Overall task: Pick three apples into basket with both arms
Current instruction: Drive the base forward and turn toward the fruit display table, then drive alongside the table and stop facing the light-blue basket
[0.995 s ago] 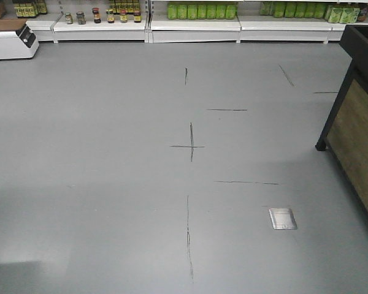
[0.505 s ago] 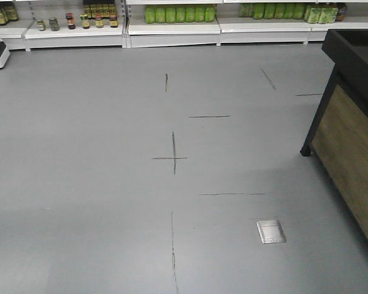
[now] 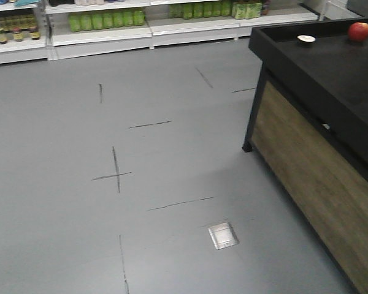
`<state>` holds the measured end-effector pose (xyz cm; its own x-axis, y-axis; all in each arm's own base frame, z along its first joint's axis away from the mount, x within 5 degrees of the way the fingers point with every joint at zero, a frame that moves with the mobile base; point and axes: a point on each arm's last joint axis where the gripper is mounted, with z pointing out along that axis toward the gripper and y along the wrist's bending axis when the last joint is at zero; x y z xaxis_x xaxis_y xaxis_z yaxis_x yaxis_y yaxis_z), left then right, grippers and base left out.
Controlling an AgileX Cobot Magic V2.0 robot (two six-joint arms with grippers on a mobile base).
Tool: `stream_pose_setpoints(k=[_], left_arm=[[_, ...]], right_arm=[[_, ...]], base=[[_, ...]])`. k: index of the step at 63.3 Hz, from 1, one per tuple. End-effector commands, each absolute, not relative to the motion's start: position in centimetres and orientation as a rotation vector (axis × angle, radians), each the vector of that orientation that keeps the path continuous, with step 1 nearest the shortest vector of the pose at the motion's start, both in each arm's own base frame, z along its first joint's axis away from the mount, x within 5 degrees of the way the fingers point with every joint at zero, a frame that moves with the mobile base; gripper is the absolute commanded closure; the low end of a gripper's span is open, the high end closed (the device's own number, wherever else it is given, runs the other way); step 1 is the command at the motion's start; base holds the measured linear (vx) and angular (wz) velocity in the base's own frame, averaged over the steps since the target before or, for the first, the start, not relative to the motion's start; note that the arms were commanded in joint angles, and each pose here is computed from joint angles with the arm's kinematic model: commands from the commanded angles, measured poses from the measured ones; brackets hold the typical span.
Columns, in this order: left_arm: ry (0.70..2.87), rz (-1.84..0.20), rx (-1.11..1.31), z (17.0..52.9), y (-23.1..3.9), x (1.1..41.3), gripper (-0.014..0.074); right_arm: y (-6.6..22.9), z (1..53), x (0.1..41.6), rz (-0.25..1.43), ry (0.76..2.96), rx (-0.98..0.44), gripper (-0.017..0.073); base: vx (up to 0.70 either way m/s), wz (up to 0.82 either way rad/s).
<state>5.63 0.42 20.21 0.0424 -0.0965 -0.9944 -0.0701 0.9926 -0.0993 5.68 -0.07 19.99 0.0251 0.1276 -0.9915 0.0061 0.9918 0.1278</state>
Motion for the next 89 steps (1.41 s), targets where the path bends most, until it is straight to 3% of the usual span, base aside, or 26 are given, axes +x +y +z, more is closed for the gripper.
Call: stream_pose_setpoints(k=[1,89], left_arm=[[1.459,-0.032,-0.13,20.22,0.39,5.58,0.06],[1.459,-0.032,-0.13,20.22,0.39,5.58,0.06]], right_arm=[[-0.02,20.26,5.62,0.086,1.474,0.087,0.0561],[-0.02,20.25,5.62,0.086,1.475,0.087,0.0561]], base=[[0.18,-0.59],[0.15,-0.57]])
